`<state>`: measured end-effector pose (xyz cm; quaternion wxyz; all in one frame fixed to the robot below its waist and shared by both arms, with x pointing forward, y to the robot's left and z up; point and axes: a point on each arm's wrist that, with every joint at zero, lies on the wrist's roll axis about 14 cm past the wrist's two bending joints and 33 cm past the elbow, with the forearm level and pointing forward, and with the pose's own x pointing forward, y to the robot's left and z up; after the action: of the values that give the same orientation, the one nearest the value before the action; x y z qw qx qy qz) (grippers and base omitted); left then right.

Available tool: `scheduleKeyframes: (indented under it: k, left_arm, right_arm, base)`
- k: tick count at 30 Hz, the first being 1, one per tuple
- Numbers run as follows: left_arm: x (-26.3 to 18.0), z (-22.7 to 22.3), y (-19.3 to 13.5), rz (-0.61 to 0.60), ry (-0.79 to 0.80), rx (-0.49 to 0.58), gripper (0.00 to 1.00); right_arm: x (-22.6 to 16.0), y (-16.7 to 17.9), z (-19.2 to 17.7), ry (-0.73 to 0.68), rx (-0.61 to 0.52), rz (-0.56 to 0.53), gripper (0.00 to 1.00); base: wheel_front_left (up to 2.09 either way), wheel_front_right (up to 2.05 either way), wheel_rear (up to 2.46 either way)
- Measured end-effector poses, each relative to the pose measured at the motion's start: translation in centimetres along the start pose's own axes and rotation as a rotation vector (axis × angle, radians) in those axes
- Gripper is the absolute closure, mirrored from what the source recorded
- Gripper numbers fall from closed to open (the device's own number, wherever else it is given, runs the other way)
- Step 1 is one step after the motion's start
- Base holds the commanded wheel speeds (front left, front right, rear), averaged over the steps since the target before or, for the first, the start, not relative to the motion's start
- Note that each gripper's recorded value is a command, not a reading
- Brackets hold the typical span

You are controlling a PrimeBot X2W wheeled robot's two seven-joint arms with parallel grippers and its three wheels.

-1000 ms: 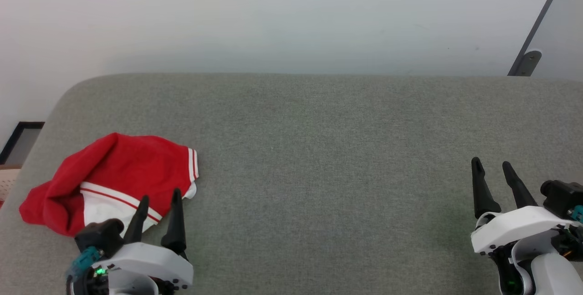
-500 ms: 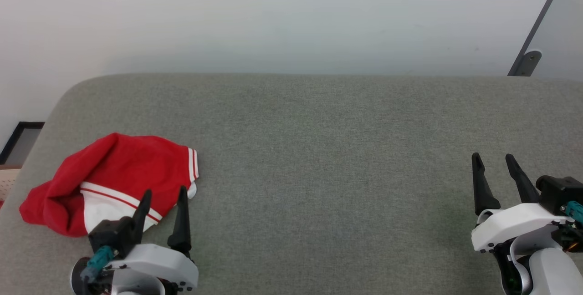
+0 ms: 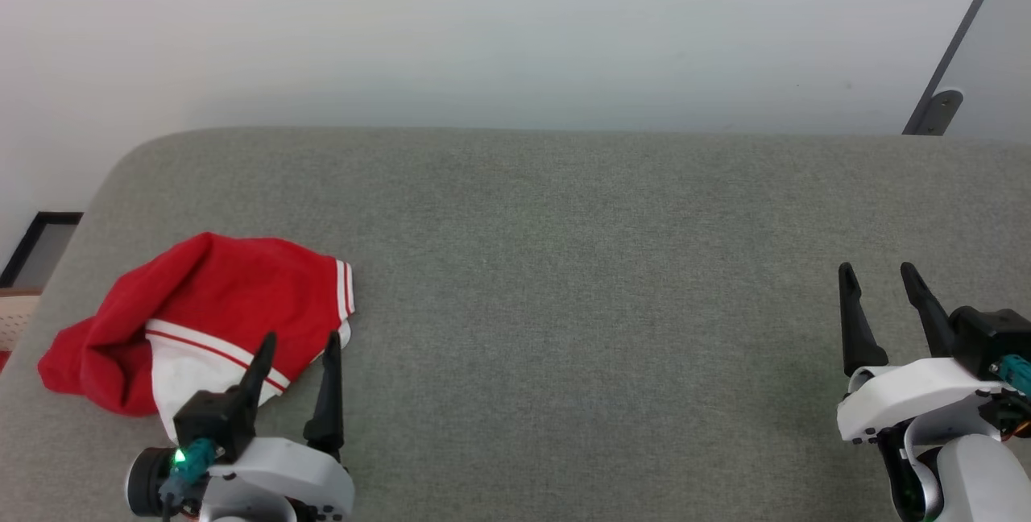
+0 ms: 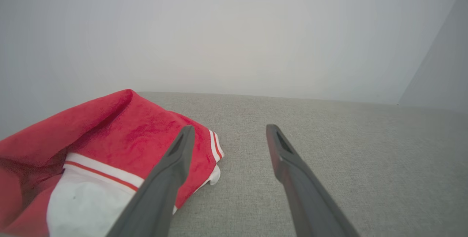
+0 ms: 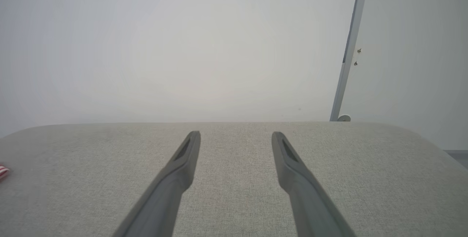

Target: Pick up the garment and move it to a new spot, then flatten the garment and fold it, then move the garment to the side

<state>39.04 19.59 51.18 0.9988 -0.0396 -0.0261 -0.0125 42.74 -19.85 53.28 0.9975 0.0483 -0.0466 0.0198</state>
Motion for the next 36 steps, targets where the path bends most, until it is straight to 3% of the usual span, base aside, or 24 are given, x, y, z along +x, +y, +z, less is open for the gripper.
scheduleKeyframes:
  k: [23, 29, 36]
  left_arm:
    - [-0.2, 0.5, 1.1, 0.001, -0.035, 0.062, 0.0]
    - [-1.2, 0.7, 2.9, 0.071, -0.045, 0.059, 0.0]
    - [-4.5, 0.7, 7.2, 0.234, -0.039, 0.069, 0.0]
  right_arm:
    - [0.6, 1.0, 0.9, -0.051, -0.075, 0.041, 0.0]
    - [1.7, 4.2, 0.7, -0.054, -0.085, 0.132, 0.0]
    - [3.0, 10.0, -0.4, -0.033, -0.076, 0.292, 0.0]
  base:
    - [0.0, 0.0, 0.0]
    - [0.0, 0.0, 0.0]
    - [0.0, 0.0, 0.0]
